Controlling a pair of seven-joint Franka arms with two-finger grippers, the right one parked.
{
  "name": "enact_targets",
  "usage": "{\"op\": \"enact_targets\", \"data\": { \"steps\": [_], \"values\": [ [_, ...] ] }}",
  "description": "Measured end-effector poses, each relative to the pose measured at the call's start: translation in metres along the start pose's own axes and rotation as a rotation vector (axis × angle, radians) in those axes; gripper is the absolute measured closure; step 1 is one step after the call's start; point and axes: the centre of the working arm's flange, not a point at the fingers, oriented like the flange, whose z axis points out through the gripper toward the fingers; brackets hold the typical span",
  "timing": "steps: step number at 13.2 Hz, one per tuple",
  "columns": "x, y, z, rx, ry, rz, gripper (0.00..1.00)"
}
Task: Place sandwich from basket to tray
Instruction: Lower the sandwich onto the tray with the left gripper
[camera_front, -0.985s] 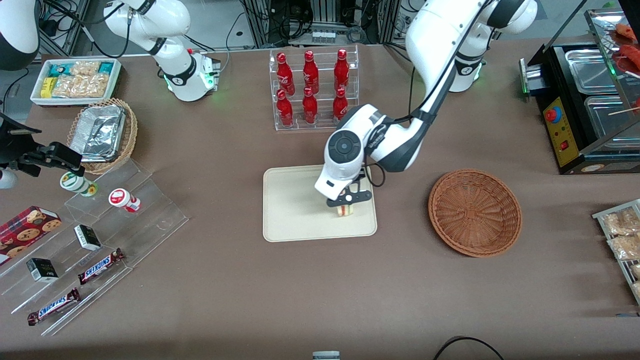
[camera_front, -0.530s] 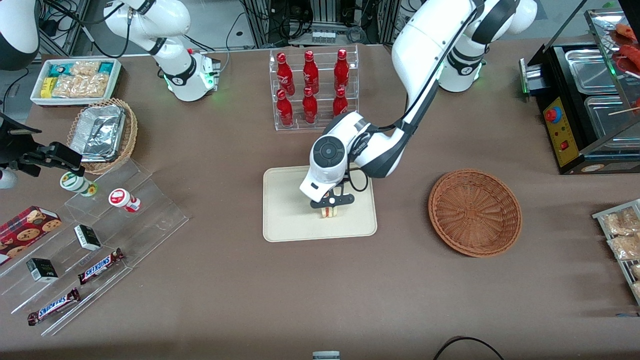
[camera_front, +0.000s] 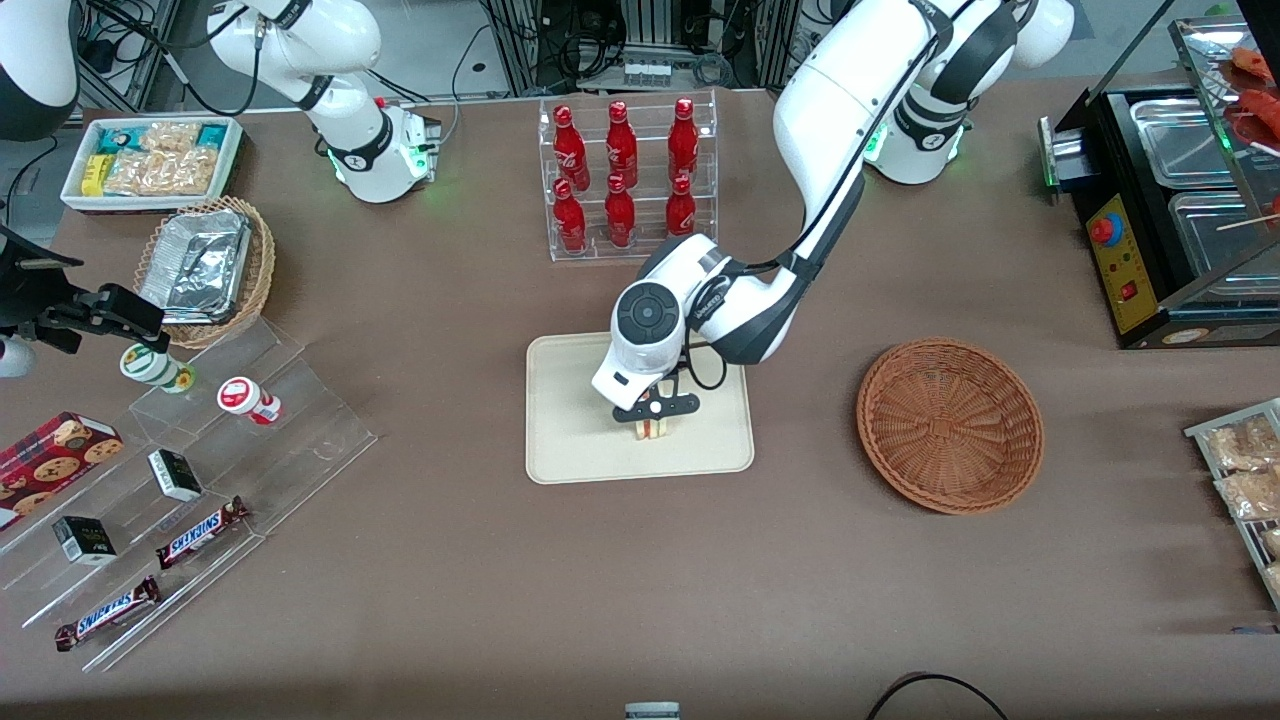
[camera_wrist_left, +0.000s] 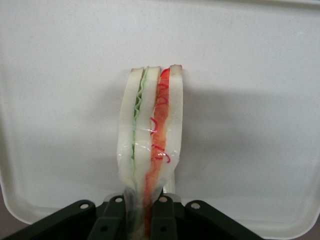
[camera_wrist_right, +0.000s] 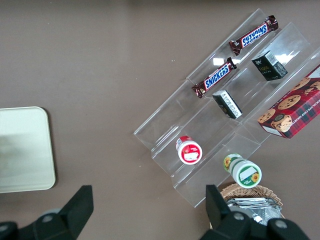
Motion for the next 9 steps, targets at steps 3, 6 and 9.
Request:
{"op": "enact_targets", "data": {
  "steps": [3, 6, 9],
  "values": [
    [0.0008, -0.0005, 0.0017, 0.002, -0.001, -0.02, 0.79],
    [0.0011, -0.0008, 0.0042, 0.004, -0.003, -0.027, 0.51],
    [0.0016, -0.0002, 0.0032, 0.003, -0.003, -0.029, 0.2]
  ]
}}
